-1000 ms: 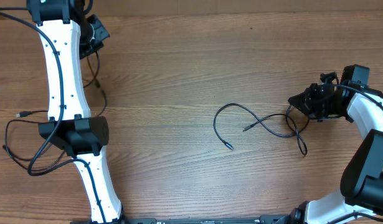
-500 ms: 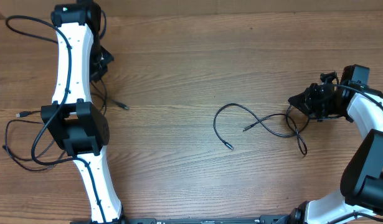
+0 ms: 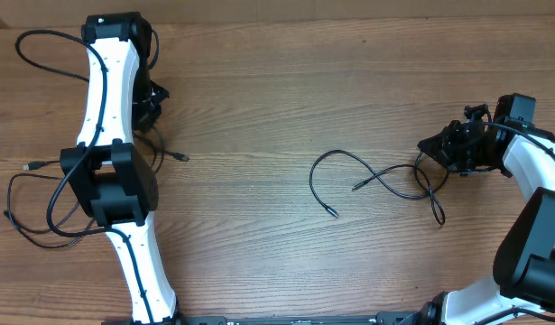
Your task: Untangle cables
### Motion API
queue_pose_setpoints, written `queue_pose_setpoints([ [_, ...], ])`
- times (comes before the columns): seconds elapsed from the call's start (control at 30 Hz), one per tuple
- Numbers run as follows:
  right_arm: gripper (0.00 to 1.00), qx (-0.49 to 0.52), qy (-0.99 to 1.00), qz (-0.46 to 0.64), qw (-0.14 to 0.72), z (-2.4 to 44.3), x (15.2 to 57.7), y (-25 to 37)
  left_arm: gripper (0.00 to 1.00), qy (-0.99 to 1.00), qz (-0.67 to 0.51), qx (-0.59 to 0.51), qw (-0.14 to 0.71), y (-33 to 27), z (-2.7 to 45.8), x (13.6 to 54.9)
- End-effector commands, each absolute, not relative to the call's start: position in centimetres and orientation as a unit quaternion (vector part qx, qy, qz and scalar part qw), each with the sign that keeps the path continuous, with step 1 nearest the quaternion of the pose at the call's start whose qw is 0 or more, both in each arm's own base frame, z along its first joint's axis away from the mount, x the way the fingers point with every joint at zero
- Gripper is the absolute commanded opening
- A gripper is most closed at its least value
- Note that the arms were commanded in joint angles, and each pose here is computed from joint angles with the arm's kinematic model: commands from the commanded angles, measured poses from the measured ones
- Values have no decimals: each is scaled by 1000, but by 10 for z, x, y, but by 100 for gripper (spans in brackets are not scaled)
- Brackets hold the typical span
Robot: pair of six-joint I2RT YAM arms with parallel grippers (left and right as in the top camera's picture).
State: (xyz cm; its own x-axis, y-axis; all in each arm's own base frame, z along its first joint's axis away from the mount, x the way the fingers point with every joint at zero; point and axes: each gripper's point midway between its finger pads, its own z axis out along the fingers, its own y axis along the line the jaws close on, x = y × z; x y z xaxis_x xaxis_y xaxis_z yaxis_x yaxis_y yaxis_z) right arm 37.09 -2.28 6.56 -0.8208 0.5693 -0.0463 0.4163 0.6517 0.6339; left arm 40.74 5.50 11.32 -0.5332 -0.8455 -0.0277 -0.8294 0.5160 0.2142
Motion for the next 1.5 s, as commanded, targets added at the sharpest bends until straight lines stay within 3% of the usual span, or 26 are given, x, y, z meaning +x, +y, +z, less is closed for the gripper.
queue_pose_setpoints([
  [0.0, 7, 269, 902, 314, 123, 64, 372, -22, 5, -809, -61, 582, 60, 37, 112, 406],
  [0.1, 8, 272, 907, 298, 123, 60, 371, -27, 12, -759, -26, 645, 84, 20, 112, 407],
  [0.37, 8, 272, 907, 297, 123, 60, 371, -27, 9, -641, -44, 763, 76, 21, 112, 406],
  [0.7, 8, 273, 907, 297, 123, 60, 371, -27, 7, -506, -130, 852, -41, 66, 115, 403],
  [1.07, 8, 273, 908, 294, 123, 59, 371, -28, 5, -479, -205, 844, -125, 103, 106, 397],
  [1.23, 8, 274, 909, 291, 122, 59, 370, -29, 14, -477, -214, 843, -126, 107, 88, 394],
  [1.4, 8, 274, 909, 291, 122, 59, 370, -29, 11, -470, -210, 847, -130, 113, 74, 396],
  [1.47, 8, 274, 909, 291, 122, 59, 370, -29, 5, -464, -206, 851, -131, 118, 67, 397],
])
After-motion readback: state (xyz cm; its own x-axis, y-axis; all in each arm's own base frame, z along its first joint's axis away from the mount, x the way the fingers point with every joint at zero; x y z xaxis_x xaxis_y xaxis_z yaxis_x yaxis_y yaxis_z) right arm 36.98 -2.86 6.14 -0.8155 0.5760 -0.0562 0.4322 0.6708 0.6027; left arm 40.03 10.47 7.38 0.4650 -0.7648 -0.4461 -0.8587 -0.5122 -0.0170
